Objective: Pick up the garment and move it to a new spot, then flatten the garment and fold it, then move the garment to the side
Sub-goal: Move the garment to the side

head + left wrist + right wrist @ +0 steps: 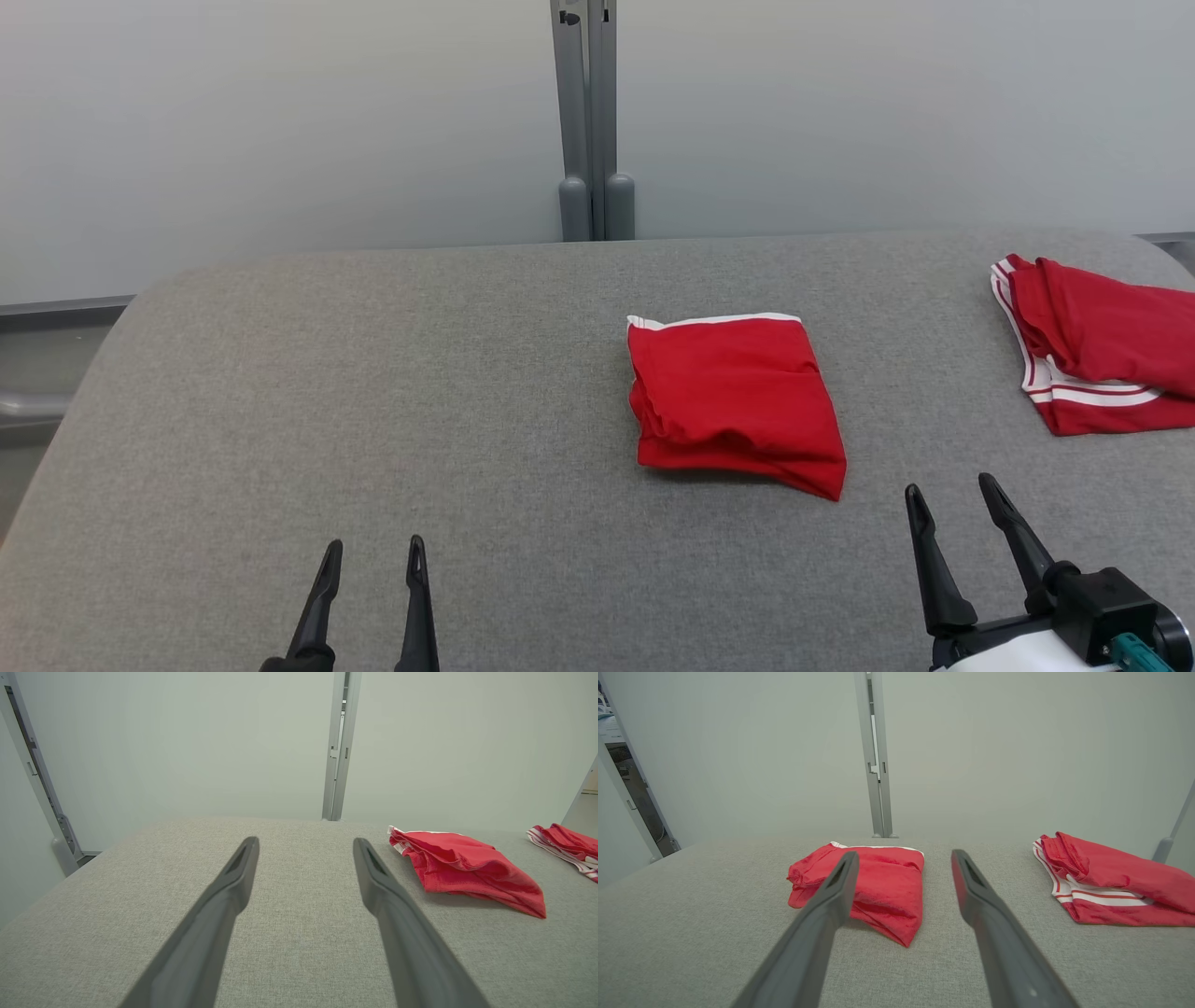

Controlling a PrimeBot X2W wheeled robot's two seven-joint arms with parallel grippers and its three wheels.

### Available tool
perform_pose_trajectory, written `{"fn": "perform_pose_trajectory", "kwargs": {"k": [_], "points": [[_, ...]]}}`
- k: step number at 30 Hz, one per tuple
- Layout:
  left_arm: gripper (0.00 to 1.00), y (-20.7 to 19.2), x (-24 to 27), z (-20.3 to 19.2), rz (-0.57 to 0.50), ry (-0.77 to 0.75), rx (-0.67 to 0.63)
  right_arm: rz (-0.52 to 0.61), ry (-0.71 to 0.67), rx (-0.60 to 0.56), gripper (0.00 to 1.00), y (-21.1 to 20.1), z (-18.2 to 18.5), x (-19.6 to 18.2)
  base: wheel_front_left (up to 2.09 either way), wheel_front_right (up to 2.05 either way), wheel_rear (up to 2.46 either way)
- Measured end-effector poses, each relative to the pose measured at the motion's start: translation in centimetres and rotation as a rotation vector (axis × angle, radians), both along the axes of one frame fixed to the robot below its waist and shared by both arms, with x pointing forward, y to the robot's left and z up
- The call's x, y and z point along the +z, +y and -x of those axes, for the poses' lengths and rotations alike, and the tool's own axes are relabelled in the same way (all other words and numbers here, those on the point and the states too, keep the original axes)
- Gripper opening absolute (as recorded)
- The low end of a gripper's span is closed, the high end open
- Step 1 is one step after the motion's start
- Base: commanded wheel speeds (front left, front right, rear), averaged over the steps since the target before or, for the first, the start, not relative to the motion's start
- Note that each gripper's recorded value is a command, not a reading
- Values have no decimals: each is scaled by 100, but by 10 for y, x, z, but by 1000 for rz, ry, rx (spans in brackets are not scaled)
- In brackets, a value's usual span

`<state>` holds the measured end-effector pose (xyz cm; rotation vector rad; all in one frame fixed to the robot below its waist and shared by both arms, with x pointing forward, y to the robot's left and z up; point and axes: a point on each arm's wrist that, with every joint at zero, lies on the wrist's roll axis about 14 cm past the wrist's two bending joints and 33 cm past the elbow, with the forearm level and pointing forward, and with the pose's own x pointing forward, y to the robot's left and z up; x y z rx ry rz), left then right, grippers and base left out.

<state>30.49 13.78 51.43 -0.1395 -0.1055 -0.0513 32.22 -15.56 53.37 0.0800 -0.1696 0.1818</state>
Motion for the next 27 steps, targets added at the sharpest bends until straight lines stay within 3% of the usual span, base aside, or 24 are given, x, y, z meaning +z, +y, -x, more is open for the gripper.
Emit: {"fn": "perform_pose_trajectory", "kwargs": {"k": [13, 20, 24, 27], "points": [[100, -1, -1, -1, -5, 4, -5, -9, 20, 9, 100, 4, 1, -6, 0, 0, 0], [100, -2, 0, -5, -6, 2, -12, -75, 63, 48, 100, 14, -8, -16, 0, 0, 0], [100, -4, 2, -11, -1, -3, -21, -186, 67, 66, 100, 16, -30, -10, 0, 0, 0], [100, -8, 4, -17, 2, -8, -36, -360, 145, 88, 100, 21, -48, -23, 0, 0, 0]]}}
